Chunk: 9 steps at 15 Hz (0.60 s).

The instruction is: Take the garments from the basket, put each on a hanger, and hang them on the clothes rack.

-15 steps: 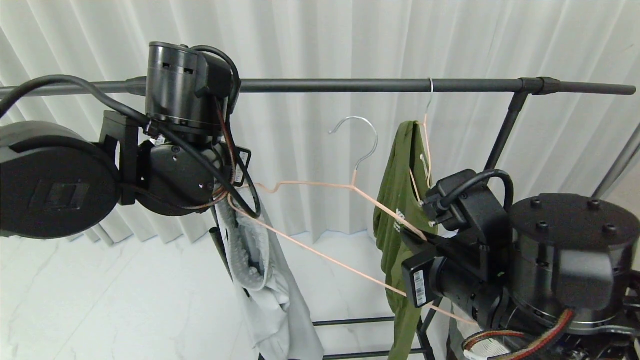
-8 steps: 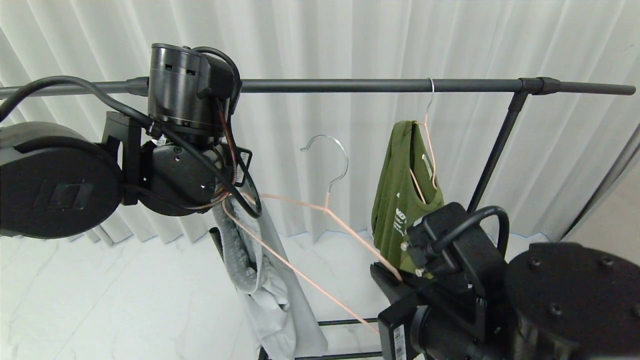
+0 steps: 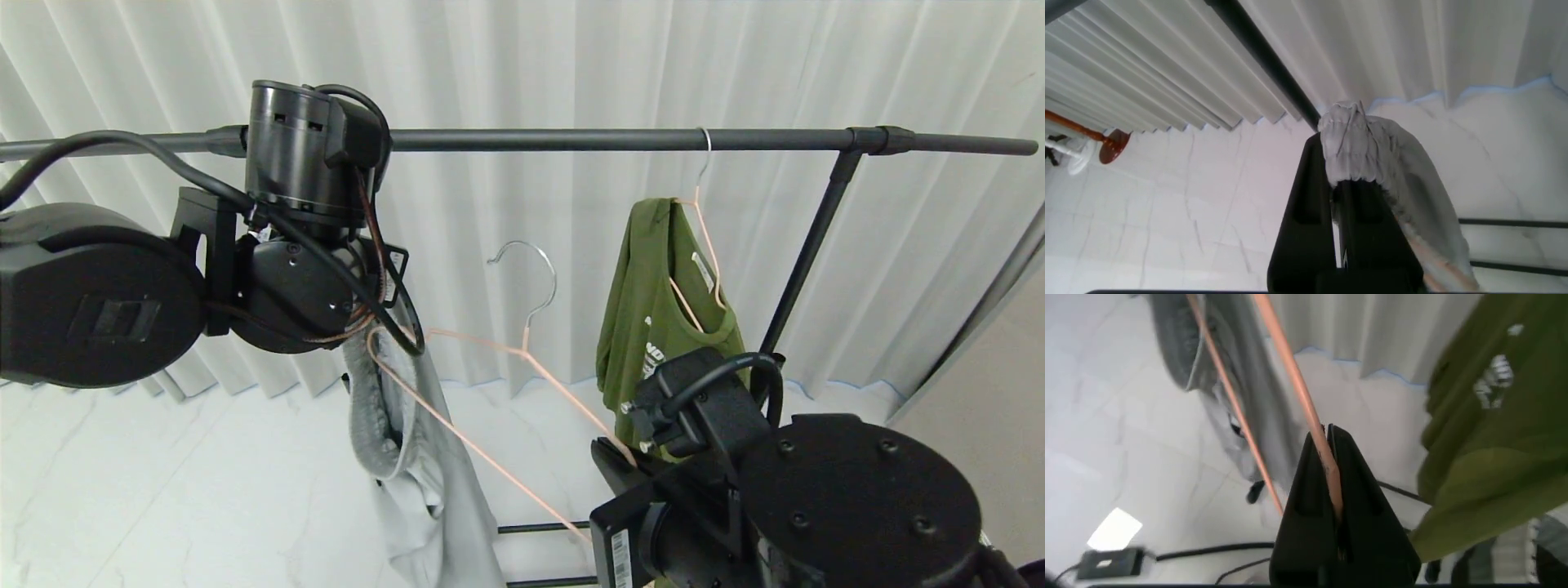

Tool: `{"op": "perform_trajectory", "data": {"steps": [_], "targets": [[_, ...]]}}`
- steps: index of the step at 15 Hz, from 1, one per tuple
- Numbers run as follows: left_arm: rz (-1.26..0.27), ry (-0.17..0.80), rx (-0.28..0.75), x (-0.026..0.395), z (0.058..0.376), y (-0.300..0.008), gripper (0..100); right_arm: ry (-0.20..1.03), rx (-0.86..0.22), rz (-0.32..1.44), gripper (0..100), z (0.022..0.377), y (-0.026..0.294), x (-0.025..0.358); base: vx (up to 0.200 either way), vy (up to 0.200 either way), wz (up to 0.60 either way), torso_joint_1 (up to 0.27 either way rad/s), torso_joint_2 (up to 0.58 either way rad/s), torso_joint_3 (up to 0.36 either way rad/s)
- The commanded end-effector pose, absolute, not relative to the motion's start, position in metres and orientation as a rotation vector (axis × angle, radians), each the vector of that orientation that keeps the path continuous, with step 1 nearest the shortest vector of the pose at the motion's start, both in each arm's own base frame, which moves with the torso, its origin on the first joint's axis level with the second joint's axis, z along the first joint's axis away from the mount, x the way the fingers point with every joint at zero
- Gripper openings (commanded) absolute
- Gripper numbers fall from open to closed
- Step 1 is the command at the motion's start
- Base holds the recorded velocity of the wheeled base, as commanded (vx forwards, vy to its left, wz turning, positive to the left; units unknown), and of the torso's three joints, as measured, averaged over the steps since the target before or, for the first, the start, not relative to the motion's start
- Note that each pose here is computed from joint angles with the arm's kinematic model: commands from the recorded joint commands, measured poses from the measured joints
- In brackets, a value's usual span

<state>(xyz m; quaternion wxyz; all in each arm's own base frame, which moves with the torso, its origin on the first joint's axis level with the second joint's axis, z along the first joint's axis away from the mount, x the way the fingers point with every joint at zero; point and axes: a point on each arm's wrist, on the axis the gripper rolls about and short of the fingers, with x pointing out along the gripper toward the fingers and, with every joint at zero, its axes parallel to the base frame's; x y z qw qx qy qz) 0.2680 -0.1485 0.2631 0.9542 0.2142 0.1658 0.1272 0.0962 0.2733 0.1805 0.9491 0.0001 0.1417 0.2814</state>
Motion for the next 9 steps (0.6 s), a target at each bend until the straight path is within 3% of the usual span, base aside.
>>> {"op": "perform_trajectory", "data": {"steps": [1,9], "targets": [[0.271,0.341,0.436,0.270,0.263,-0.145,0,0.263,0.016,0.504,0,0.186,0.267,0.103,0.000,0.000,0.00,0.000,0.00,0.000],[0.233,0.346,0.443,0.259,0.257,-0.153,0,0.198,0.084,0.475,0,0.198,0.267,0.108,0.000,0.000,0.00,0.000,0.00,0.000]]}}
